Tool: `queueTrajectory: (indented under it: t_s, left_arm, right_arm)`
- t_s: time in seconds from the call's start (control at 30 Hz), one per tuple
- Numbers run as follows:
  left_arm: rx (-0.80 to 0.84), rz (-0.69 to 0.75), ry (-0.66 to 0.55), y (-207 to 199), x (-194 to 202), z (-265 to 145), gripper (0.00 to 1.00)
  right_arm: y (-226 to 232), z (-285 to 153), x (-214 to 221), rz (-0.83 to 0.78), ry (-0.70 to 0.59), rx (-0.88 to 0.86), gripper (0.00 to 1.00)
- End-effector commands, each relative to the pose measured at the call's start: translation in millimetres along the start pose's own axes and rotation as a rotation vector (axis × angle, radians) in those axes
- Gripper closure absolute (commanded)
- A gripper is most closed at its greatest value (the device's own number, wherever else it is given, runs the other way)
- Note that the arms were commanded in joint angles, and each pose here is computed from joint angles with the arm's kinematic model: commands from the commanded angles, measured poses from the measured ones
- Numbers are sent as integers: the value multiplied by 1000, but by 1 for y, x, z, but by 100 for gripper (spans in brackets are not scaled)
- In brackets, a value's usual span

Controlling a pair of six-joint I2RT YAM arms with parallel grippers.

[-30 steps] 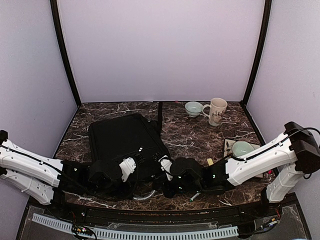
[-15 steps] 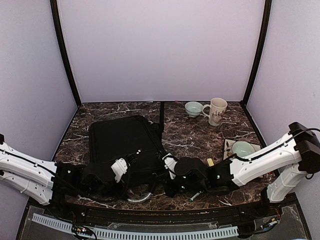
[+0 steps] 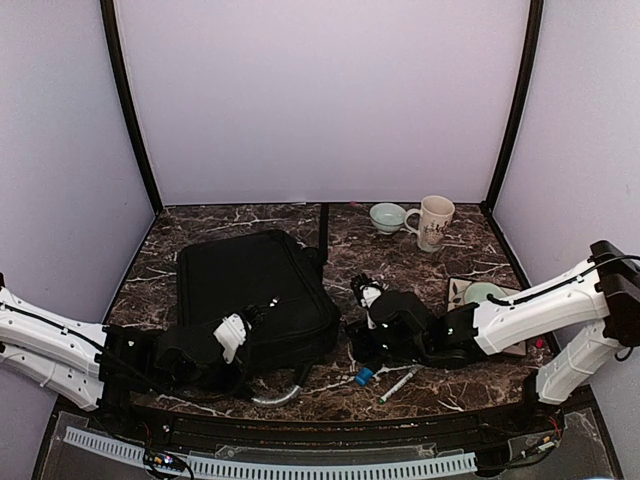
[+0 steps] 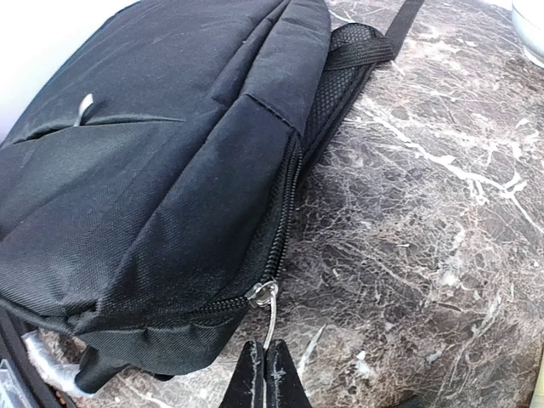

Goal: Pack the student bag
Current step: Zip the student bag into the largest pocket of the bag, then hold the largest pocket of the student bag.

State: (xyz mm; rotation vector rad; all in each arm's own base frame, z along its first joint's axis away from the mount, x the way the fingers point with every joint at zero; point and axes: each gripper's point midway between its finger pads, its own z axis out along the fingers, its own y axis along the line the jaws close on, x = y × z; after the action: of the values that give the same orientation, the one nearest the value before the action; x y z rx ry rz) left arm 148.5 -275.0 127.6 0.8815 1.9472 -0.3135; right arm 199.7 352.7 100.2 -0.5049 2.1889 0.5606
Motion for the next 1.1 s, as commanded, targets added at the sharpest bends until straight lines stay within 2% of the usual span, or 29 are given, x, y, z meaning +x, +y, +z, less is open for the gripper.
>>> queueTrajectory:
  t_s: [0.0,0.3,0.43,0.6,0.73,0.8,0.87,0.9,0.97,1.0,1.07]
  left_arm:
    - [-78,7,7,16,9,-2,100]
    - [-171,30,-10,29,-1,-1,100]
    - [-227,25,-15,40,-1,-3,100]
    - [-343,-41,53,72,15,-3,100]
    - [-352,-80,52,79,17,-4,100]
    - [-333,-89,43,77,15,-5,99]
    - [-299,-98,40,73,13,-6,92]
    - [-273,-99,38,69,11,-7,85]
    - [-218,-104,35,62,7,-9,63]
    - [-192,-106,34,58,5,-9,48]
    - [-144,-99,21,48,-1,-12,33]
  right_arm:
    - [-19,-16,-22,32,-87,38,100]
    - [34,-69,11,-60,-35,-124,100]
    - [72,-69,31,-95,7,-204,100]
    - [133,-69,44,-222,33,-272,100]
    - [168,-66,47,-240,31,-361,100]
    - [169,-55,52,-259,41,-332,100]
    - [169,-50,51,-268,37,-310,100]
    - [168,-47,50,-269,38,-306,100]
    - [167,-42,49,-263,41,-310,100]
    - [166,-40,48,-260,41,-310,100]
    - [162,-35,46,-252,42,-306,100]
